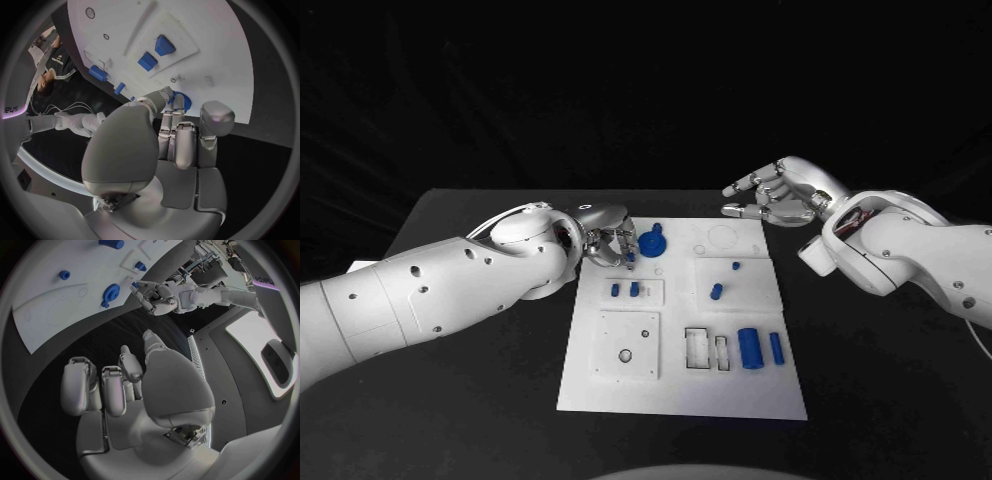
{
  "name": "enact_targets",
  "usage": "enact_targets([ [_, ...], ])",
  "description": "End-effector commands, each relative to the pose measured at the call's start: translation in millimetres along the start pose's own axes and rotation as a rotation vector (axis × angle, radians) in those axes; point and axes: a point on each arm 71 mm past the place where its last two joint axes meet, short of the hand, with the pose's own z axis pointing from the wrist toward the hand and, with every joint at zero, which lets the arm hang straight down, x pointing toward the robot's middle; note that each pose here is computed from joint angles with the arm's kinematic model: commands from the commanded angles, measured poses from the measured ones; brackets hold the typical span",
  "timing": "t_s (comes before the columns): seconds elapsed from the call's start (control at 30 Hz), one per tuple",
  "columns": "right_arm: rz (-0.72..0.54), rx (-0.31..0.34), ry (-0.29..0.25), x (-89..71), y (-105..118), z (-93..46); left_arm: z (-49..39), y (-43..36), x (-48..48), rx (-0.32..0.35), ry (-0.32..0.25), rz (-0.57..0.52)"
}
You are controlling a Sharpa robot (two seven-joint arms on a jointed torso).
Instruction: Assemble the parts on the task board
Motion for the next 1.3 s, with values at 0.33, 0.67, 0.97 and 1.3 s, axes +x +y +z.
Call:
enact_targets([
  [0.33,0.001,-0.01,0.013,1.7,1.0,0.5,3.2,3.3,9.3,-0.029,0.055,-0.003],
  [0.67,0.001,-0.01,0.013,1.6,1.0,0.5,3.1,2.5,12.7,-0.028,0.074,0.0],
  [0.97,0.001,-0.01,0.013,1.6,0.9,0.5,2.4,0.0,13.5,-0.016,0.078,0.0],
  [1.3,0.001,-0.009,0.013,1.5,0.7,0.5,1.9,0.7,13.9,-0.021,0.081,0.0],
])
